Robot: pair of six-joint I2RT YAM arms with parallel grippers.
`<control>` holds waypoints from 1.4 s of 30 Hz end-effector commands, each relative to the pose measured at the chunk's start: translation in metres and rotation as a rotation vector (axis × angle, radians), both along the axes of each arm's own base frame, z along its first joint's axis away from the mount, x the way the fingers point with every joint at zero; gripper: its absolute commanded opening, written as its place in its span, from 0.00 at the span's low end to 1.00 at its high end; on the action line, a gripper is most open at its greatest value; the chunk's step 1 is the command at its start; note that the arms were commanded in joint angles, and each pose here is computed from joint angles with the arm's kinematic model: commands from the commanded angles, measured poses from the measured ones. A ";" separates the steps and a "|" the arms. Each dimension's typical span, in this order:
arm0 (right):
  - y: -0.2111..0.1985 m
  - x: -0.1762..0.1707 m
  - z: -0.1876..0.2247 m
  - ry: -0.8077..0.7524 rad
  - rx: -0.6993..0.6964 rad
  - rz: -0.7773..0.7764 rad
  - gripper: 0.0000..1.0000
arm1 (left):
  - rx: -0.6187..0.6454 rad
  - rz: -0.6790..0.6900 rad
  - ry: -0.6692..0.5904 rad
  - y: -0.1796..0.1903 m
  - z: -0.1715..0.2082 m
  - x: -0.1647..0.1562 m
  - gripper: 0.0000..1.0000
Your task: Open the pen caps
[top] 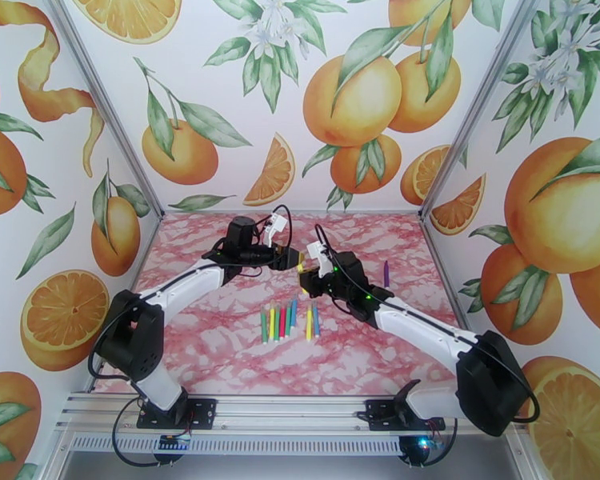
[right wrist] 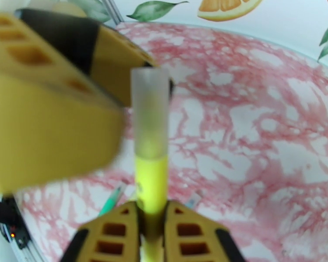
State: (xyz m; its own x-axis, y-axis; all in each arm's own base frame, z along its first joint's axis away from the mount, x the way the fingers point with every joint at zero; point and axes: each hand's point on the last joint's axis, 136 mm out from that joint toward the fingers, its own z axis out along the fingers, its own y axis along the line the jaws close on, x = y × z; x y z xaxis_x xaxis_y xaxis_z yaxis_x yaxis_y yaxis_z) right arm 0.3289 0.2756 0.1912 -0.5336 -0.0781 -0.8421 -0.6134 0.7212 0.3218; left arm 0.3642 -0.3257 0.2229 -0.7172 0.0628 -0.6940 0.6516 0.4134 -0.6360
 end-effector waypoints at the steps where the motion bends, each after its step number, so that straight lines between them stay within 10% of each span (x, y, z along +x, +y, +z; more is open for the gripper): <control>1: 0.013 0.004 0.020 -0.058 0.038 0.040 0.16 | -0.033 -0.024 -0.030 -0.010 0.015 0.004 0.66; 31: 0.020 0.006 0.010 -0.046 0.028 0.052 0.17 | -0.049 -0.041 -0.012 -0.016 0.016 0.008 0.18; 42: 0.021 0.011 0.008 -0.047 0.043 0.030 0.36 | -0.067 -0.057 -0.010 -0.018 0.022 0.005 0.03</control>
